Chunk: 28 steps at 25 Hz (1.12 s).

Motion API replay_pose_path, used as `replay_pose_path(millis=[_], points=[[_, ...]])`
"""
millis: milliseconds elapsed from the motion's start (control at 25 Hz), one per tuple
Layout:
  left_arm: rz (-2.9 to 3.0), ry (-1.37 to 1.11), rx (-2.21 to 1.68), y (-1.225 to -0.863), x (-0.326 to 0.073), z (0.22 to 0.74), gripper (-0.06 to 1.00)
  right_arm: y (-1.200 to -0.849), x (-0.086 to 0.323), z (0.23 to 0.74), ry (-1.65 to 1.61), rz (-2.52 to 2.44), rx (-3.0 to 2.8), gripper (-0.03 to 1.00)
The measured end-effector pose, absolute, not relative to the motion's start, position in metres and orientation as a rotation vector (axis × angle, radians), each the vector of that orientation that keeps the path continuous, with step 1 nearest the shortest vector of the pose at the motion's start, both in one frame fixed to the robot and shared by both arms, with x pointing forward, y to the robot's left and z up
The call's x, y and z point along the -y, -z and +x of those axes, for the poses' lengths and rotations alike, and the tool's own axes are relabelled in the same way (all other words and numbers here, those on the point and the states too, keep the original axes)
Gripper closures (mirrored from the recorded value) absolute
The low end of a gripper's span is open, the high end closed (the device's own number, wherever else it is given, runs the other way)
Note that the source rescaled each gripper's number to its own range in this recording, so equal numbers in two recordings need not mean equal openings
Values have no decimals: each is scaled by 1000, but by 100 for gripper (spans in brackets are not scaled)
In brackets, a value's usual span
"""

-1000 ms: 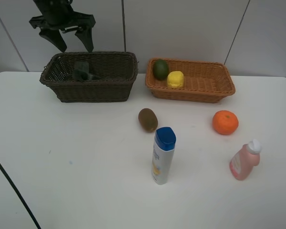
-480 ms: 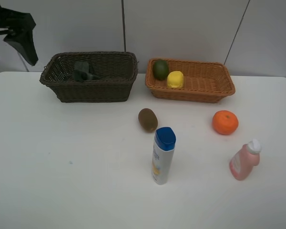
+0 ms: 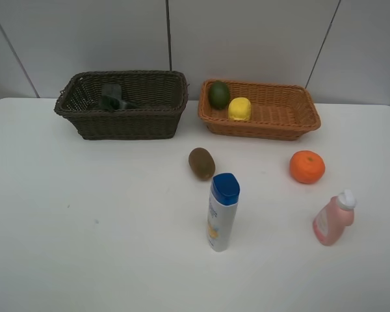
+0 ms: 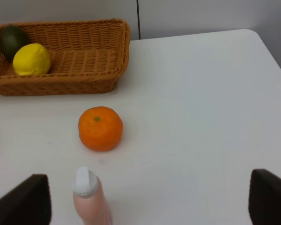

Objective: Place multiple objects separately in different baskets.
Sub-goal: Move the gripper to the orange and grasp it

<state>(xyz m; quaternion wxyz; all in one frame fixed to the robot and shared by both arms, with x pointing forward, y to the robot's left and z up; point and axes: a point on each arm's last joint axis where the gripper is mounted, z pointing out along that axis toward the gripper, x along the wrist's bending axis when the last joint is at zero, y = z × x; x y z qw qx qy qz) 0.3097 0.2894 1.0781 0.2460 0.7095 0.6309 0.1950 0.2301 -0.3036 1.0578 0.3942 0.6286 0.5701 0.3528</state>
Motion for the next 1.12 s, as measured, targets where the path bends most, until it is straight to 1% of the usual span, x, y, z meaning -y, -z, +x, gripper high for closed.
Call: replay_pose_path(millis=[240, 440, 640, 1120], points=[[1830, -694, -1557, -1051, -298, 256, -6, -1058, 304, 230, -895, 1595, -1446, -3], [1719, -794, -1453, -1048, -301, 230, -6, -1058, 304, 230, -895, 1595, -1446, -3], [1690, -749, -1447, -1047, -298, 227, -6, -1058, 304, 230, -895, 1595, -1446, -3], [1690, -737, -1445, -1046, -297, 227, -6, -1058, 304, 230, -895, 1595, -1446, -3]])
